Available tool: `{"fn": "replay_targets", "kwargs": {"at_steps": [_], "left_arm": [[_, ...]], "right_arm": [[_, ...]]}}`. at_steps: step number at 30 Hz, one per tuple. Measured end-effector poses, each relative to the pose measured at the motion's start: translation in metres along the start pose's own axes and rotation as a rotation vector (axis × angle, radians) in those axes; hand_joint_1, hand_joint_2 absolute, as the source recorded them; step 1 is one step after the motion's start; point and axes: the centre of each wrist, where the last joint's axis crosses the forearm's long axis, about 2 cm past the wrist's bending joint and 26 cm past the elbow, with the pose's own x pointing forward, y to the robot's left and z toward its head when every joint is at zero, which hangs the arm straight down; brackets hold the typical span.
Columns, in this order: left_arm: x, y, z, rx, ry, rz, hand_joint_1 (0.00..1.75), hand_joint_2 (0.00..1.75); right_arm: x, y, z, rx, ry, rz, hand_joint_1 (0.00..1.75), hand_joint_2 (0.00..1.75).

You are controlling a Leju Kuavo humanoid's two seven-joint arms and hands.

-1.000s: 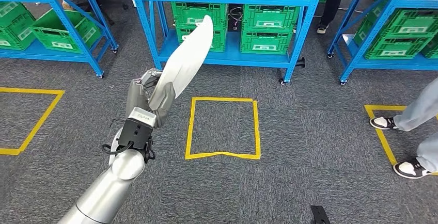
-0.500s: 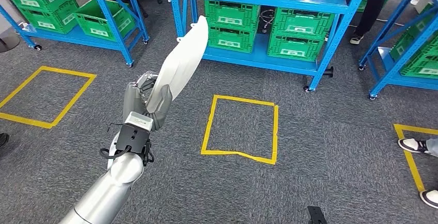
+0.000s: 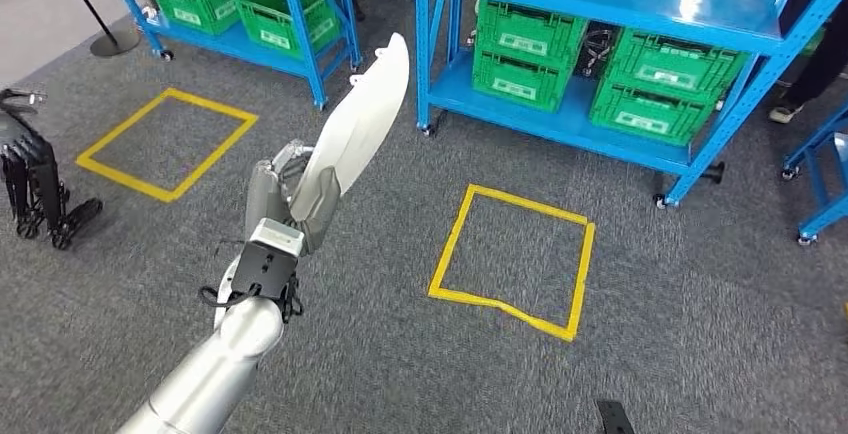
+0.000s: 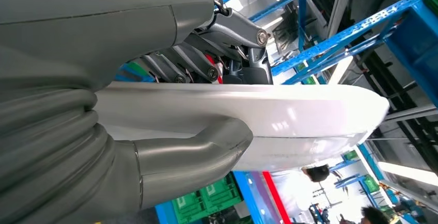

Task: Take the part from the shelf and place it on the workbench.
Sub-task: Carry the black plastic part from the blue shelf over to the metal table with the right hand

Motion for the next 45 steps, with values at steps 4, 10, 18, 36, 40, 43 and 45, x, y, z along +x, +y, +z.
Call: {"fn": "replay_targets", "kwargs": {"at_steps": [4,10,18,36,40,43,45], "left_arm": [[-0.001,0.002,-0.002,0.005,-0.002,-0.004,1.75,1.75],[-0.003,0.002,-0.001,0.0,0.005,-0.01,1.75,1.75],[-0.004,0.004,-0.003,0.013,-0.006,-0.038,1.75,1.75],[-0.006,0.011,0.009,0.019,0.001,-0.076,1.75,1.75],[-0.005,0.009,0.01,0.017,0.003,-0.077,1.75,1.75],[-0.003,0.007,0.005,0.017,-0.003,-0.072,1.75,1.75],[-0.001,0.005,0.001,0.017,-0.009,-0.066,1.75,1.75]], "right_arm": [[0.002,0.002,0.0,-0.001,-0.002,0.001,0.0,0.0],[0.001,0.003,0.0,-0.001,0.006,0.002,0.0,0.0],[0.006,0.006,0.001,0.011,-0.011,0.023,0.0,0.0],[0.005,0.004,0.001,-0.003,-0.04,0.036,0.0,0.0],[0.004,0.004,0.001,-0.004,-0.032,0.038,0.0,0.0],[0.007,0.004,0.001,-0.002,-0.026,0.032,0.0,0.0],[0.008,0.005,0.001,-0.001,-0.024,0.027,0.0,0.0]]}}
